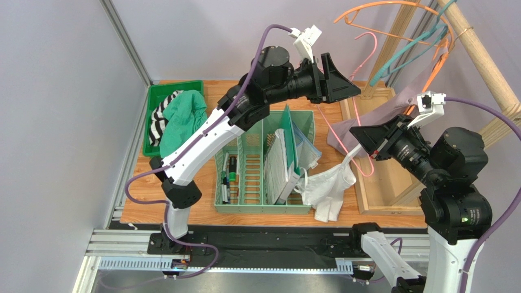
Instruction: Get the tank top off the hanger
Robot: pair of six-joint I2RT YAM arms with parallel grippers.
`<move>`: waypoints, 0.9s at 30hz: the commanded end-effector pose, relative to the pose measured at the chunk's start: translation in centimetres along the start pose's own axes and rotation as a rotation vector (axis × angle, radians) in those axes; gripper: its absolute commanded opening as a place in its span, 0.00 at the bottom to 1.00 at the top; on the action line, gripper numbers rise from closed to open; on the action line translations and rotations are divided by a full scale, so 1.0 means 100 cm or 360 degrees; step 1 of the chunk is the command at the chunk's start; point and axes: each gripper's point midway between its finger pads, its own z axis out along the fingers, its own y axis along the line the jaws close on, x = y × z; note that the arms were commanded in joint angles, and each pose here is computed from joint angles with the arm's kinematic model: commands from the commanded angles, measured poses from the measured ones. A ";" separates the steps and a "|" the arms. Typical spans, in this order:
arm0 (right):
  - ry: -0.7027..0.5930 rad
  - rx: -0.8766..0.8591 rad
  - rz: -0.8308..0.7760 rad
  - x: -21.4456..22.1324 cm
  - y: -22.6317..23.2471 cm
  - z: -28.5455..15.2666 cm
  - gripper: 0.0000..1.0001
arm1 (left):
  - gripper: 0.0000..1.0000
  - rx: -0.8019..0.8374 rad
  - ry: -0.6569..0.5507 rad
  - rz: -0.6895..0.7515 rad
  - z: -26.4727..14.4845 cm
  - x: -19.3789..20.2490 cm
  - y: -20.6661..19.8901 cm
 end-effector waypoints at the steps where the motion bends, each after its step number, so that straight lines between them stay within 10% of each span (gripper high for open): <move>1: -0.0043 -0.0108 -0.0060 -0.010 0.013 0.002 0.00 | 0.66 0.0072 -0.0036 -0.0024 0.002 -0.008 -0.014; 9: 0.0029 -0.0190 -0.0054 -0.003 0.020 0.004 0.00 | 0.38 0.0115 -0.0014 -0.0063 0.011 -0.004 -0.012; 13: 0.0075 -0.0229 -0.0033 0.003 0.027 -0.003 0.07 | 0.00 0.0167 0.0061 -0.0084 0.009 0.003 -0.014; 20: 0.0196 -0.0263 0.0122 0.005 0.038 -0.004 0.34 | 0.00 0.0360 0.0184 -0.0158 0.002 0.013 -0.034; 27: 0.0321 -0.0370 0.0224 0.007 0.050 0.005 0.31 | 0.00 0.0592 0.0347 -0.0224 -0.012 0.019 -0.053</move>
